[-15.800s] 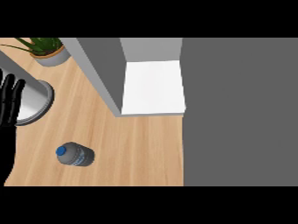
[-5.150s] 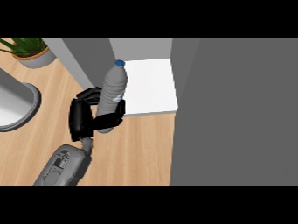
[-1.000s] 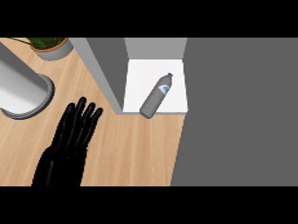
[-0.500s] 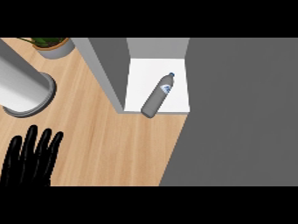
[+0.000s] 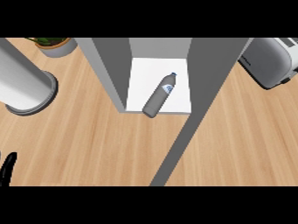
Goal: Pick up the bottled water, place it into the cabinet and close the cabinet
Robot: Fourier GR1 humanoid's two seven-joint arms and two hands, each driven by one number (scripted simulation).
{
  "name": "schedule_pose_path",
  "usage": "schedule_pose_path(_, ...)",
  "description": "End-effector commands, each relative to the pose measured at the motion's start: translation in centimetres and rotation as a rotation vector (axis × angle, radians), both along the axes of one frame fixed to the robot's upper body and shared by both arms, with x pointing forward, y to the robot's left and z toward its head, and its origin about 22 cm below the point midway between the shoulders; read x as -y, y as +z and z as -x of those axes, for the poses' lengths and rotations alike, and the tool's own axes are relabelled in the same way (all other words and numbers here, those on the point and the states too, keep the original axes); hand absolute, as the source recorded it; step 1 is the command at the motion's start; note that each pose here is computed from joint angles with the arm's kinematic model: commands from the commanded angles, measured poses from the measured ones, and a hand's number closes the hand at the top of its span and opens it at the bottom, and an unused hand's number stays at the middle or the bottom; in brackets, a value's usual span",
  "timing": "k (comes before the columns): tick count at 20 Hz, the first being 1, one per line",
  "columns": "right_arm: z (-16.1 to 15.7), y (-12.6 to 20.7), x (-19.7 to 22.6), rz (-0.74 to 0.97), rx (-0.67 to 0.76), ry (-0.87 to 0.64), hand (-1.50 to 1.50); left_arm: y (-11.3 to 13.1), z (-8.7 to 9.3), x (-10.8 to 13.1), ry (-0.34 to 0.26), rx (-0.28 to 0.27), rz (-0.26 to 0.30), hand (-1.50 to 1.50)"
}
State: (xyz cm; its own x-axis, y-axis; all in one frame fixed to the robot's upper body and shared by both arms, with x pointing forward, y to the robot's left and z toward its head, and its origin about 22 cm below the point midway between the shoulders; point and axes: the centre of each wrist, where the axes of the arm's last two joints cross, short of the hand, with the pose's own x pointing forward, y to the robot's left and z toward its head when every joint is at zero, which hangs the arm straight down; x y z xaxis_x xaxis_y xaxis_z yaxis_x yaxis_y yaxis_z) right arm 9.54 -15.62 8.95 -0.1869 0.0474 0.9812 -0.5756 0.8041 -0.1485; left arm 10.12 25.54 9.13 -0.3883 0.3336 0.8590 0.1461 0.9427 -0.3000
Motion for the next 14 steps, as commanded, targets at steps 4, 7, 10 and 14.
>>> schedule_pose_path(4, -0.3, 2.0, -5.8, -0.127, -0.012, 0.156, 1.50, -0.2, 1.7, -3.1, 0.001, -0.008, 0.002, -1.50)
schedule_pose_path(7, -1.6, 3.0, -6.7, -0.157, -0.043, 0.142, 1.50, -0.1, 2.5, -3.9, -0.016, -0.007, 0.009, -1.50)
schedule_pose_path(10, -2.5, 3.6, -7.5, -0.180, -0.080, 0.134, 1.50, 1.1, 2.8, -4.5, -0.005, 0.011, 0.003, -1.50)
schedule_pose_path(14, -4.7, 5.2, -7.9, -0.168, -0.068, 0.120, 1.50, 1.5, 3.2, -6.1, -0.008, 0.016, -0.003, -1.50)
